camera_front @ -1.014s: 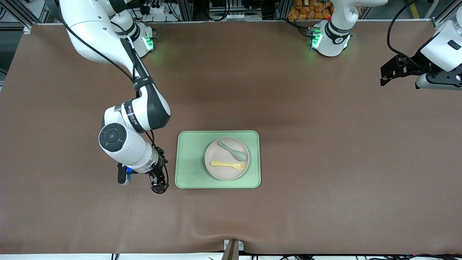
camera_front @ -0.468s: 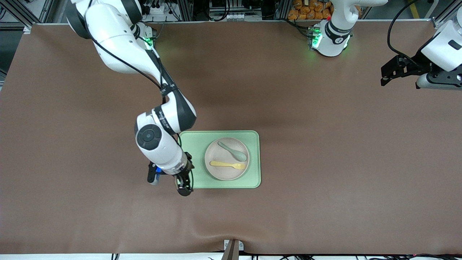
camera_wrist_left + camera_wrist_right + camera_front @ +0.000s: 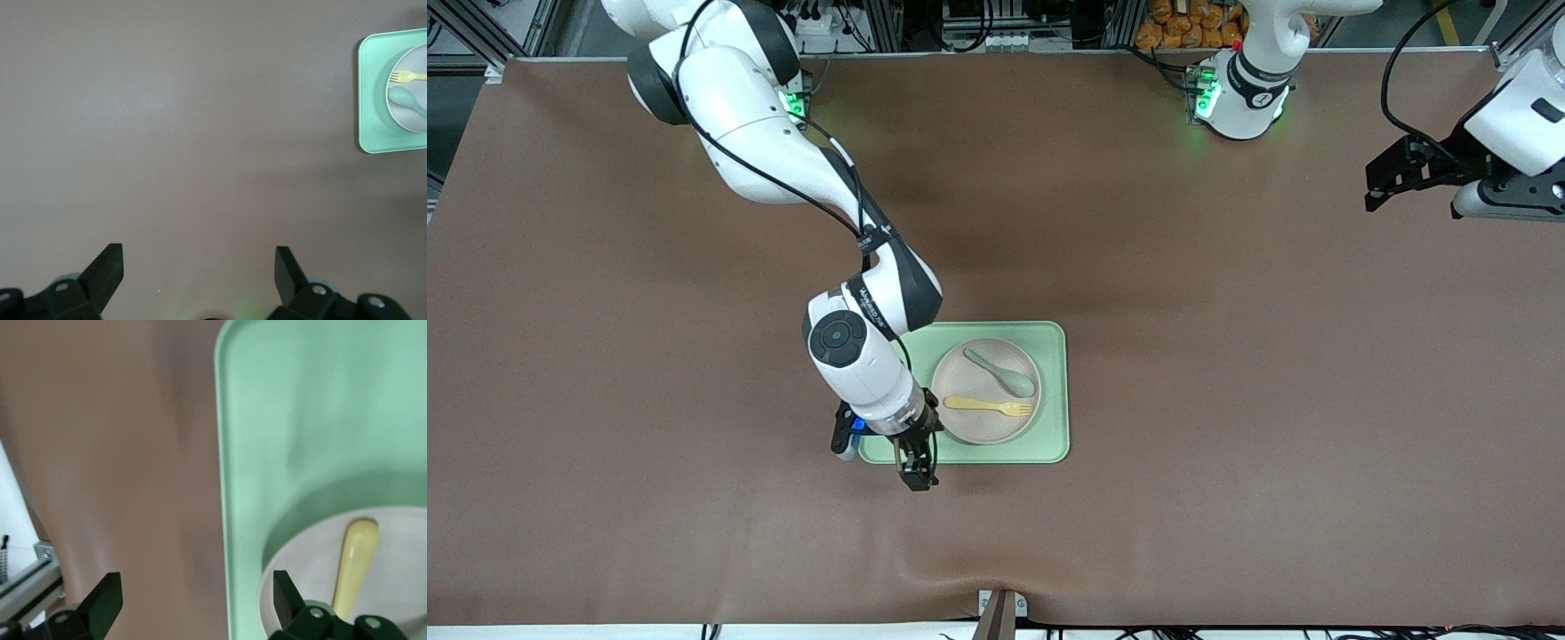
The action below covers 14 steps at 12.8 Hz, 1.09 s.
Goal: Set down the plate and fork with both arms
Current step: 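Move the right gripper over the plate above the yellow fork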
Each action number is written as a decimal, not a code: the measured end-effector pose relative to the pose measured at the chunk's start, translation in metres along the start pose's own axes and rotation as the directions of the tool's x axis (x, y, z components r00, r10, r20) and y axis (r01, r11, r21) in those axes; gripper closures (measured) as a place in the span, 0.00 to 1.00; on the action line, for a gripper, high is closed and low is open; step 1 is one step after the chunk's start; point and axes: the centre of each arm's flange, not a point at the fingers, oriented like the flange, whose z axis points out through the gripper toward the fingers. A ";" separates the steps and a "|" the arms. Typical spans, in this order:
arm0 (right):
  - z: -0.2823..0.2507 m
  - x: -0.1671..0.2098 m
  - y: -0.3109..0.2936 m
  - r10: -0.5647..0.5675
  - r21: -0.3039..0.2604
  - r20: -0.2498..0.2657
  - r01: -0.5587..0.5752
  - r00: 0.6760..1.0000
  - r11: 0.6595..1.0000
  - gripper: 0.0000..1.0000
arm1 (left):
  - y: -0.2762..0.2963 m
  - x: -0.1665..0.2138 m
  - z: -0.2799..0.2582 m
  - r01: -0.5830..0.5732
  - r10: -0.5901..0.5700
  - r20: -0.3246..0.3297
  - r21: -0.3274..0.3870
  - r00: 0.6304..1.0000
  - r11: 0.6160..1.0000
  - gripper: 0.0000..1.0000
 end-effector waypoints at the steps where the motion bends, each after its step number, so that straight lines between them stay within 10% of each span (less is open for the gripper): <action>1: 0.001 -0.005 0.003 0.019 -0.010 0.014 -0.019 1.000 1.000 0.00 | 0.000 0.000 0.000 0.000 0.000 0.000 0.000 1.000 1.000 0.00; 5: 0.003 -0.015 0.011 0.111 -0.073 0.084 -0.105 0.990 0.992 0.00 | 0.000 0.000 0.000 0.000 0.000 0.000 0.000 1.000 1.000 0.00; 14: 0.044 -0.039 0.056 0.189 -0.194 0.050 -0.176 0.981 0.965 0.09 | 0.000 0.000 0.000 0.000 0.000 0.000 0.000 1.000 1.000 0.00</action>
